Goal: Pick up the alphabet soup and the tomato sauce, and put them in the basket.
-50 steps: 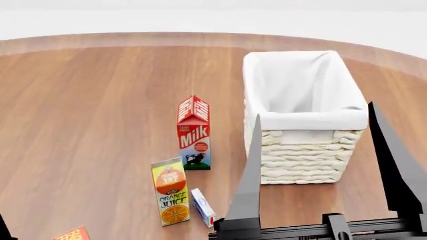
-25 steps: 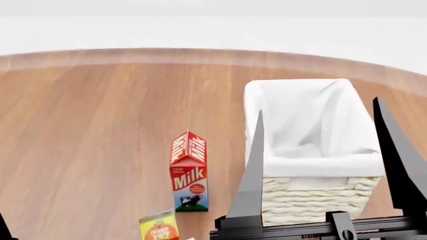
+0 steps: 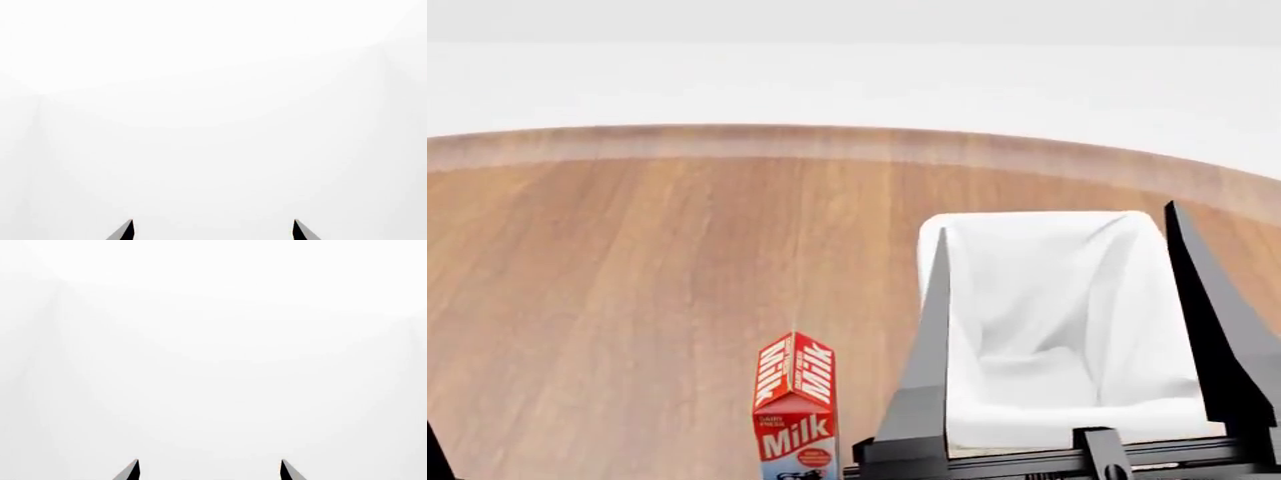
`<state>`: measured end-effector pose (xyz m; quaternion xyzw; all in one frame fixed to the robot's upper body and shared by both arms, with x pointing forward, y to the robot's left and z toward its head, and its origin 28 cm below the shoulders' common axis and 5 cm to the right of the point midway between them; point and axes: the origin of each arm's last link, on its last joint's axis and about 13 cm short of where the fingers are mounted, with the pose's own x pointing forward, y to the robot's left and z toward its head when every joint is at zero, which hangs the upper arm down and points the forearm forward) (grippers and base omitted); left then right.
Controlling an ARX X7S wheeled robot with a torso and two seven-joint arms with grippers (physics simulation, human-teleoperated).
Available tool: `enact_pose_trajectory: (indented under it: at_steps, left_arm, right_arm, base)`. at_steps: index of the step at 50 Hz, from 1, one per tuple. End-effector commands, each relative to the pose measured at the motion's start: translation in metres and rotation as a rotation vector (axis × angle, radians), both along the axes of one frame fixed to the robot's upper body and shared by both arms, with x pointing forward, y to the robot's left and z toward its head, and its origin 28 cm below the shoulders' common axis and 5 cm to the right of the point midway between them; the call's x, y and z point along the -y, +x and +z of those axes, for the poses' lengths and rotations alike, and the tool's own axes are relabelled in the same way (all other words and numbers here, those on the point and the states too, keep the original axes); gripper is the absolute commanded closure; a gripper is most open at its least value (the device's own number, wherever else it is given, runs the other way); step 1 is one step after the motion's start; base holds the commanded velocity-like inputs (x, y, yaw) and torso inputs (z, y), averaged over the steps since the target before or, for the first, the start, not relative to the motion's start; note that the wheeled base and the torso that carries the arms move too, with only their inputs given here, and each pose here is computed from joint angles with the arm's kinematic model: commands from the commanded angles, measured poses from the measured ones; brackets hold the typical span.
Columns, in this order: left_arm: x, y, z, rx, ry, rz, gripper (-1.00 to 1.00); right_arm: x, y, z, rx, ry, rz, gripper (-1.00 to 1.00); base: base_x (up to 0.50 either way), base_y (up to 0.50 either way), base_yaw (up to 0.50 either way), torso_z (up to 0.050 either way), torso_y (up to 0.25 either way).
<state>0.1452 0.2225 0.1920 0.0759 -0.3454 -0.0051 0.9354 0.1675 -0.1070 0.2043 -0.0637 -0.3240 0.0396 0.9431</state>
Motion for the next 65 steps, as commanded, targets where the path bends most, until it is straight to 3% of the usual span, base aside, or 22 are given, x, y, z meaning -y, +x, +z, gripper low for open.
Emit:
enact_pose_trajectory:
  at_steps: [1,6,12,16,21,25,28,35,44,50,56,65]
  left_arm:
    - [0.000,0.000,0.000,-0.004,0.000,0.000,-1.00]
    - [0.000,0.000,0.000,-0.006,0.000,0.000,-1.00]
    - [0.000,0.001,0.000,-0.009,0.002,0.007,-1.00]
    - [0.001,0.002,0.001,-0.008,-0.001,0.008,-1.00]
    - [-0.001,0.003,0.002,-0.002,-0.002,0.015,-1.00]
    - [0.000,0.003,0.002,-0.004,0.003,0.017,-1.00]
    - [0.000,0.004,0.003,-0.002,0.004,0.017,-1.00]
    - [0.000,0.002,0.002,-0.001,0.008,0.019,-1.00]
    - [0.001,0.002,0.002,0.002,0.011,0.019,-1.00]
    - [0.002,0.002,0.002,0.006,0.012,0.014,-1.00]
    - [0.001,0.002,0.002,0.009,0.004,0.016,-1.00]
    - [0.001,0.000,0.002,0.014,0.005,0.017,-1.00]
  right_arm:
    - [-0.001,-0.001,0.000,-0.002,-0.013,-0.001,-1.00]
    - [-0.002,-0.003,-0.004,-0.006,-0.036,0.020,-1.00]
    - [0.000,-0.006,0.030,-0.120,-0.131,0.093,-1.00]
    - [0.004,-0.014,0.056,-0.175,-0.104,0.104,-1.00]
    - [0.008,-0.010,0.068,-0.352,-0.101,0.098,-1.00]
    - [0.012,0.001,0.061,-0.559,-0.092,0.045,-1.00]
    - [0.015,0.001,0.048,-0.678,-0.138,0.001,-1.00]
    - [0.023,-0.015,0.029,-0.837,-0.220,-0.072,-1.00]
    - [0.027,-0.040,0.012,-1.033,-0.234,-0.131,-1.00]
    - [0.024,-0.058,0.000,-1.136,-0.230,-0.114,-1.00]
    - [0.022,-0.074,-0.021,-1.270,-0.164,-0.053,-1.00]
    - [0.023,-0.096,-0.054,-1.433,-0.170,0.019,-1.00]
  base:
    - [0.00,0.00,0.00,0.000,0.000]
    - [0.00,0.00,0.00,0.000,0.000]
    - [0.00,0.00,0.00,0.000,0.000]
    - [0.00,0.00,0.00,0.000,0.000]
    - [0.00,0.00,0.00,0.000,0.000]
    - [0.00,0.00,0.00,0.000,0.000]
    - [0.00,0.00,0.00,0.000,0.000]
    - [0.00,0.00,0.00,0.000,0.000]
    - [0.00,0.00,0.00,0.000,0.000]
    - [0.00,0.00,0.00,0.000,0.000]
    - [0.00,0.00,0.00,0.000,0.000]
    - [0.00,0.00,0.00,0.000,0.000]
